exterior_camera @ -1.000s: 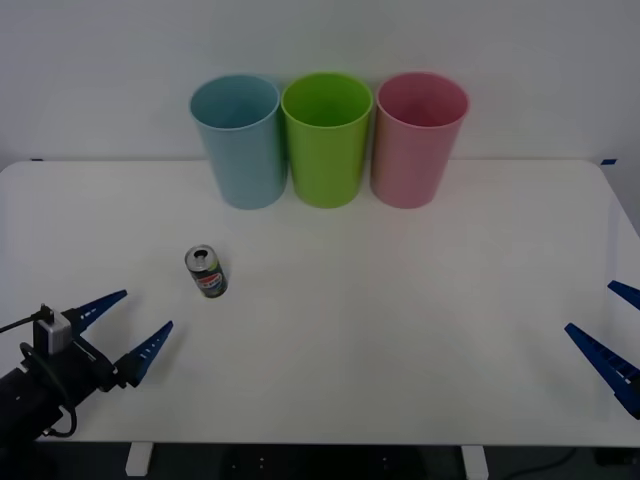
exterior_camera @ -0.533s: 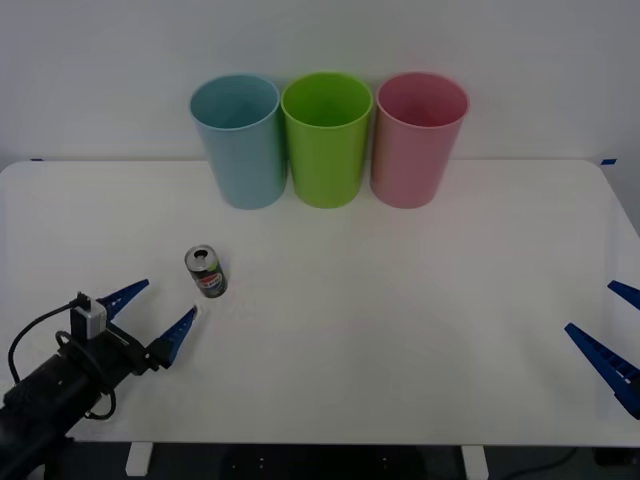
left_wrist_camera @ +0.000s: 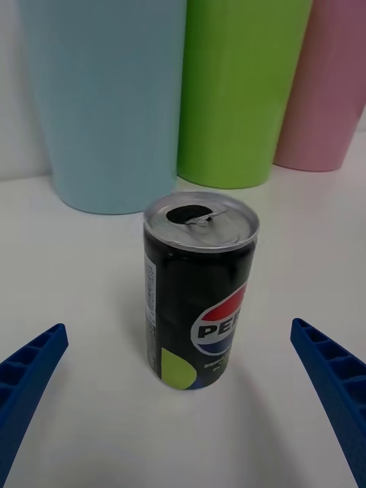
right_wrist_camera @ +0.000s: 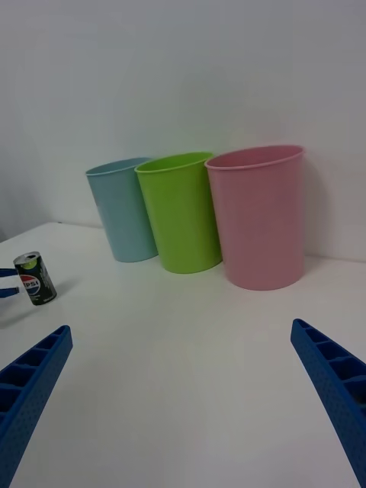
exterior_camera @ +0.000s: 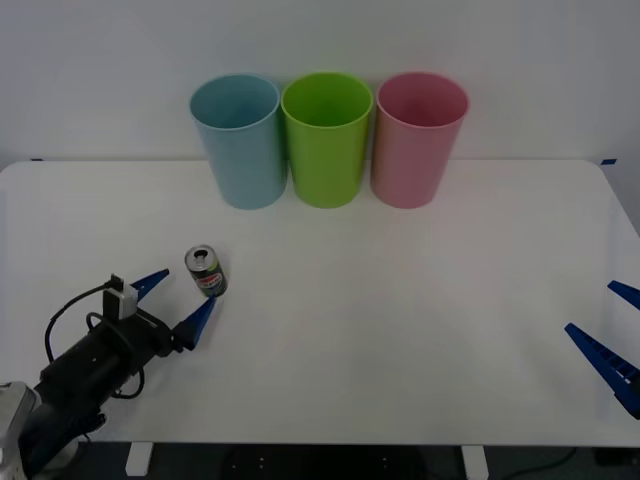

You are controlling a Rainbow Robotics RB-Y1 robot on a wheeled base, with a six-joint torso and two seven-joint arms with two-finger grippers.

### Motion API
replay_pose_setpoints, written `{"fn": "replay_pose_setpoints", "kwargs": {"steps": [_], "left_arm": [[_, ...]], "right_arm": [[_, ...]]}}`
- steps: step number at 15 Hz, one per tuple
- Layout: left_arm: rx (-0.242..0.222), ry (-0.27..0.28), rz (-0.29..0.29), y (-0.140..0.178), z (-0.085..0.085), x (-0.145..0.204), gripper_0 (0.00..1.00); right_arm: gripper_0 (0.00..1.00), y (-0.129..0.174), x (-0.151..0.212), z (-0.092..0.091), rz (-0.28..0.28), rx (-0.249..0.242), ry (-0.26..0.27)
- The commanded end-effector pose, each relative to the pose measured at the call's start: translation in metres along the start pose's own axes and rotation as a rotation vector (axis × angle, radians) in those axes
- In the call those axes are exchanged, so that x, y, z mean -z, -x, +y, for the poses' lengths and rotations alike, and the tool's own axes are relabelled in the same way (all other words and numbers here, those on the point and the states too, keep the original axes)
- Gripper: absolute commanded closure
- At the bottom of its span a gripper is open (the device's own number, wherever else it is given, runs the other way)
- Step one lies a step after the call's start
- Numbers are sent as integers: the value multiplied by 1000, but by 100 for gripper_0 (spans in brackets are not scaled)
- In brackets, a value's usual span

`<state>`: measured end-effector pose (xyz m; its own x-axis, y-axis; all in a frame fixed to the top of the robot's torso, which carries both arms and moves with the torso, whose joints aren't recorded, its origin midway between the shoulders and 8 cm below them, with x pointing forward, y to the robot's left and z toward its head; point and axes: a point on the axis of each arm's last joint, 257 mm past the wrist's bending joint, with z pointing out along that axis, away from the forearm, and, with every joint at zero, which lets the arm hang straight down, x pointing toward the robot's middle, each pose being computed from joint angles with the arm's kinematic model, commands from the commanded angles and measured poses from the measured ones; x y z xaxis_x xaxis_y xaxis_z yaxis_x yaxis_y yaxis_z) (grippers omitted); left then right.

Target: Grasp the object on the table and drop it into the matching bin: aluminum can to the light blue bin, PET bottle to the pink bin.

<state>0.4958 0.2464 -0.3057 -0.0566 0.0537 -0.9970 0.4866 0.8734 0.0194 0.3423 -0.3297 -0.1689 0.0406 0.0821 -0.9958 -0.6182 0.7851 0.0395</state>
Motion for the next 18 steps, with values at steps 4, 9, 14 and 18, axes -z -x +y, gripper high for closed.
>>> {"fn": "replay_pose_setpoints", "kwargs": {"steps": [4,9,14,18], "left_arm": [[11,10,-6,3,-5,-25,0],[7,17,15,-4,0,-42,0],[3,19,22,-3,2,-55,0],[-2,21,27,-2,2,-60,0]], "right_arm": [[0,0,0,0,0,0,0],[0,0,0,0,0,0,0],[0,0,0,0,0,0,0],[0,0,0,0,0,0,0]]}}
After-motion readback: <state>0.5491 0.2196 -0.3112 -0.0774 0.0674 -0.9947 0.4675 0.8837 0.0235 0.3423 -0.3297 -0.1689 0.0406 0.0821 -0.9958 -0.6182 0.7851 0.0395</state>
